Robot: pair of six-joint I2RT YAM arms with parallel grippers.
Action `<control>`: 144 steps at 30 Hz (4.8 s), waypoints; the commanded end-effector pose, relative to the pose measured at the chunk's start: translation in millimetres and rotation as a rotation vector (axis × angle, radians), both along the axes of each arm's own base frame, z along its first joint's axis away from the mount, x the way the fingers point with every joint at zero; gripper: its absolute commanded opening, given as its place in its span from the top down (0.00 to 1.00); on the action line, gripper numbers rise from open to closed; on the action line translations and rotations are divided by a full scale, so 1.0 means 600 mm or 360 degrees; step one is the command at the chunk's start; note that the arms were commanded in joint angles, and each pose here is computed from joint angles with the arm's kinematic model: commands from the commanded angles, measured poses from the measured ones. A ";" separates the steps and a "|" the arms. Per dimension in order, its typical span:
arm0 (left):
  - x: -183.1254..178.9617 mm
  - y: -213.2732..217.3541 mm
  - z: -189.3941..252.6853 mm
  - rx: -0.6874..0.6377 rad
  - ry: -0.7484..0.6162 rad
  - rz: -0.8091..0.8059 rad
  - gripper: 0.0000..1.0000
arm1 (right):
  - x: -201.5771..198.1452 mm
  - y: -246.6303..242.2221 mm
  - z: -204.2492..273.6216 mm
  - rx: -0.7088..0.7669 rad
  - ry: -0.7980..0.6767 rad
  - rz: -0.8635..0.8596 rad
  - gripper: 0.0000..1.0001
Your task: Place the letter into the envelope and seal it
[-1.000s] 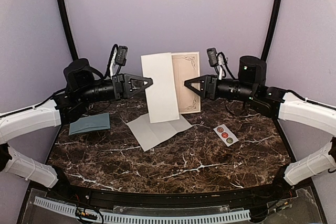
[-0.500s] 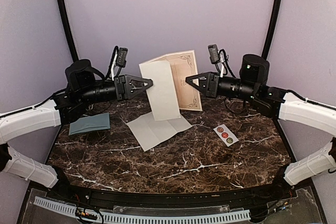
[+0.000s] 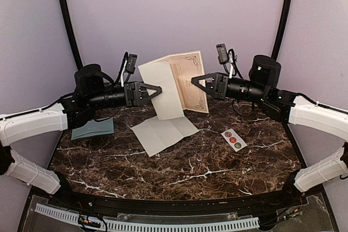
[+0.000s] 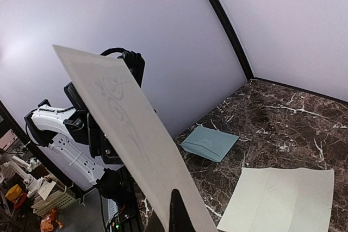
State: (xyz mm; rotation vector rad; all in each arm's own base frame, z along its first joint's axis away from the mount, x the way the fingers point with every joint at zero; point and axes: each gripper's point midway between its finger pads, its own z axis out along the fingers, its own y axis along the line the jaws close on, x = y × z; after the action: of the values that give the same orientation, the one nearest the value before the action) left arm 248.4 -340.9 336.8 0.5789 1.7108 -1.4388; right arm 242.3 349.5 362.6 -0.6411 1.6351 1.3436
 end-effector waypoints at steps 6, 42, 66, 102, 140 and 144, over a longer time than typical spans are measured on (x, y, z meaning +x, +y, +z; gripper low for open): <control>-0.002 0.001 -0.012 -0.0002 -0.0029 -0.0001 0.90 | 0.000 -0.001 0.014 0.0058 -0.0017 0.0007 1.00; -0.094 0.016 0.027 0.0045 -0.0310 -0.0362 1.00 | 0.082 -0.147 0.000 -0.0100 -0.0012 -0.0617 0.13; -0.088 0.005 0.037 0.0030 -0.0273 -0.0391 1.00 | -0.085 0.041 -0.002 -0.0137 -0.0225 0.0459 0.06; -0.110 -0.002 0.019 0.0058 -0.0246 -0.0564 1.00 | -0.104 0.107 0.019 -0.0004 -0.0204 0.0657 0.67; -0.087 0.011 0.049 -0.0007 -0.0255 -0.0375 0.34 | -0.091 0.104 -0.007 -0.0114 -0.0166 0.0565 1.00; -0.086 0.009 0.048 -0.0033 -0.0237 -0.0377 0.74 | -0.089 0.108 -0.007 -0.0112 -0.0168 0.0575 1.00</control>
State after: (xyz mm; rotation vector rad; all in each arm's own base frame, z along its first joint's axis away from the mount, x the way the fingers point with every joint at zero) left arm 202.6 -336.7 345.1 0.8586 1.6427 -1.4963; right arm 187.5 409.4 349.4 -1.0647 1.5651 1.4949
